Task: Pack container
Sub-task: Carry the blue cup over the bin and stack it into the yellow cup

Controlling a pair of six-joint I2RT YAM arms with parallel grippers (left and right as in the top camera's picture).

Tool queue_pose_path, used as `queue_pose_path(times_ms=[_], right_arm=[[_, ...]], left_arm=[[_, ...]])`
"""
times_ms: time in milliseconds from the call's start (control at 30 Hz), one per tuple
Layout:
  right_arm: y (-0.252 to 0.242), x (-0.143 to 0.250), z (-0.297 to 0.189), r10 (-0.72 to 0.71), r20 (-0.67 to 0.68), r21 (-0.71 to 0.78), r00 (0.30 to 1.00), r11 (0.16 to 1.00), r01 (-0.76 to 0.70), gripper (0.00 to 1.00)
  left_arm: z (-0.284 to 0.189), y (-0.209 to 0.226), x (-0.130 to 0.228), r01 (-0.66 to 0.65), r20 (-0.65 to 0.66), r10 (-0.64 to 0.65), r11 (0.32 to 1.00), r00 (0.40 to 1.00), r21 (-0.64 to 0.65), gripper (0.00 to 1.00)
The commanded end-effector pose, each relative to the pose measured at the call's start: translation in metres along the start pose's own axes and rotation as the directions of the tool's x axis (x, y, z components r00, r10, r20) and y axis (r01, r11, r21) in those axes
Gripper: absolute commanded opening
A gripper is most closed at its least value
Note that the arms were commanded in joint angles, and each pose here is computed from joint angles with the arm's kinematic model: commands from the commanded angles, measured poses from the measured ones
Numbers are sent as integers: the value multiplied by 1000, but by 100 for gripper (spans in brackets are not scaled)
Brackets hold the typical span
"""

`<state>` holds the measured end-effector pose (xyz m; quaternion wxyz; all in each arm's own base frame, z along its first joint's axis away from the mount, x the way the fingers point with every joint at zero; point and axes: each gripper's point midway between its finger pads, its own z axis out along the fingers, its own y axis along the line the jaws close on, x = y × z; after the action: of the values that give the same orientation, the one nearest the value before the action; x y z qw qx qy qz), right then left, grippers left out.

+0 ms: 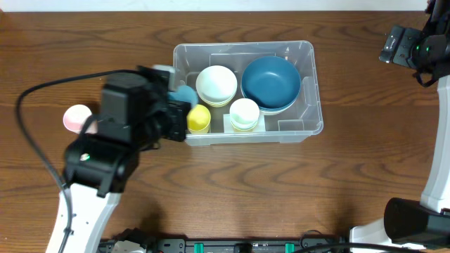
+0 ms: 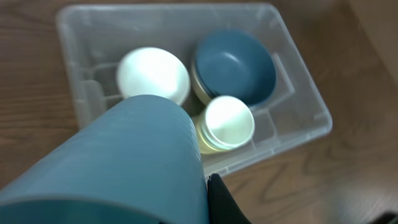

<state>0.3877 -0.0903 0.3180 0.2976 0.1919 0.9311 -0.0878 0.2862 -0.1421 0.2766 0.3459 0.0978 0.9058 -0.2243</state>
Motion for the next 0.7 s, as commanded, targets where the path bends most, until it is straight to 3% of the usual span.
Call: queue_pose_path(times_ms=[0,333,567,600,633,667], right_arm=[[-2,0,-1,12,2,7,1000,1000,-12,99],[-2,0,-1,12,2,7,1000,1000,-12,99],[-2,0,-1,12,2,7,1000,1000,-12,99],[-2,0,-1,12,2,7,1000,1000,-12,99],[-2,0,-1,12,2,7,1000,1000,-12,99],[-2,0,-1,12,2,7,1000,1000,-12,99]], left_arm=[[26,4,9,-55,-68,50,996,996,-67,6],[108,28,56,-62,-336,9,988,942,-145,6],[131,56,74,-67,-404,-46,963,914,-261,7],[132,57,74,-69,-406,-47,961,913,-267,11],[133,59,75,-73,-407,-47,959,912,-274,23],[132,60,74,-77,-405,-47,956,913,-283,45]])
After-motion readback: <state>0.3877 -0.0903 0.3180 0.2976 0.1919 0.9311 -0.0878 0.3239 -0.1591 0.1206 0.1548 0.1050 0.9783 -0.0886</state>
